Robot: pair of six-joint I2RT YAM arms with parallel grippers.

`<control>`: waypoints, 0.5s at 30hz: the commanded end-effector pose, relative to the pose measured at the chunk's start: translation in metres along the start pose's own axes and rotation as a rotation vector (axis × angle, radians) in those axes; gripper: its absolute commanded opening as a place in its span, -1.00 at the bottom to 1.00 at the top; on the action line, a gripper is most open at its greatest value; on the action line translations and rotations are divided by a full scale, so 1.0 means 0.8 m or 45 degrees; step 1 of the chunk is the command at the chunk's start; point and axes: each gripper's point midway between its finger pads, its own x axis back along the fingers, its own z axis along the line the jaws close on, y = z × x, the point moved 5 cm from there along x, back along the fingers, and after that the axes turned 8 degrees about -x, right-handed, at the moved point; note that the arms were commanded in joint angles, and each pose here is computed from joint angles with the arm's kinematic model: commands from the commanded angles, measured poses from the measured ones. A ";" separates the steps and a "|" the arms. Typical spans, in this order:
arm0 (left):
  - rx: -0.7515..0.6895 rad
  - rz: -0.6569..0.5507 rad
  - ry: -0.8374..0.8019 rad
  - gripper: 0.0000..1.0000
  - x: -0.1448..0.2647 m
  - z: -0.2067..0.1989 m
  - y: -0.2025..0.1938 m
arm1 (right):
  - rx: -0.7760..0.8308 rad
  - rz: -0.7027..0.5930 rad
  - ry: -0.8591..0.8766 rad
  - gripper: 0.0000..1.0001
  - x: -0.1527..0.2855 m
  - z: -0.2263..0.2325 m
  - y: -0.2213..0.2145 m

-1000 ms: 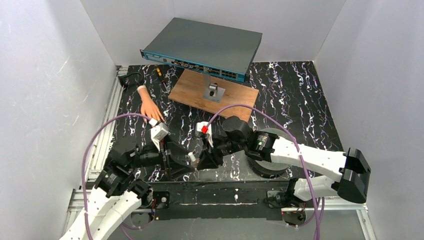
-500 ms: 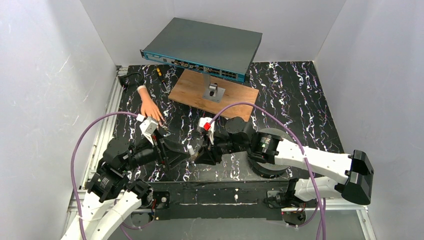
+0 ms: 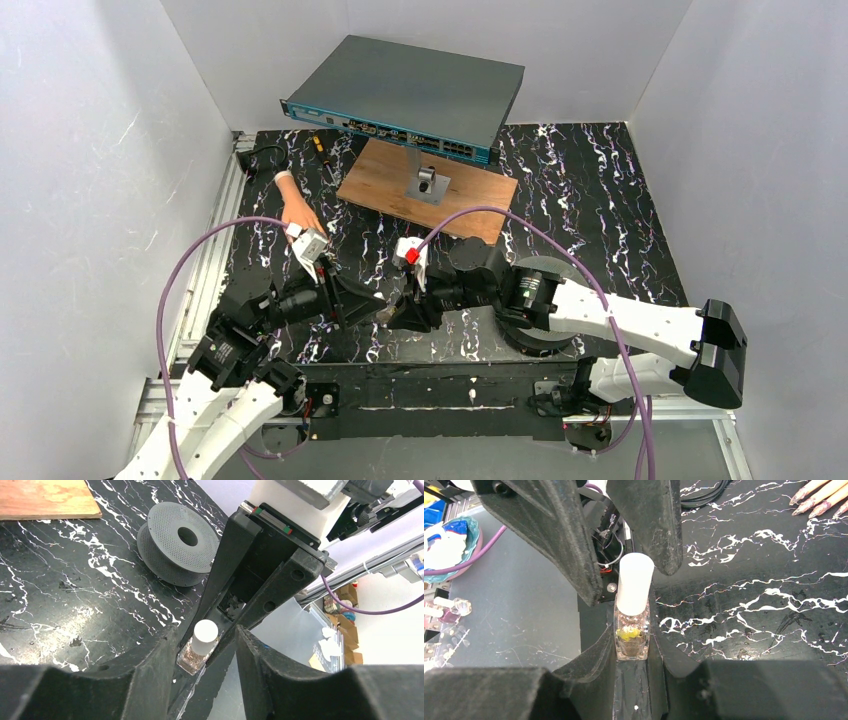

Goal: Paint the nails

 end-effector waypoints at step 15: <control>0.021 0.000 -0.097 -0.74 -0.010 -0.001 -0.011 | 0.072 -0.156 0.012 -0.97 0.008 0.017 0.051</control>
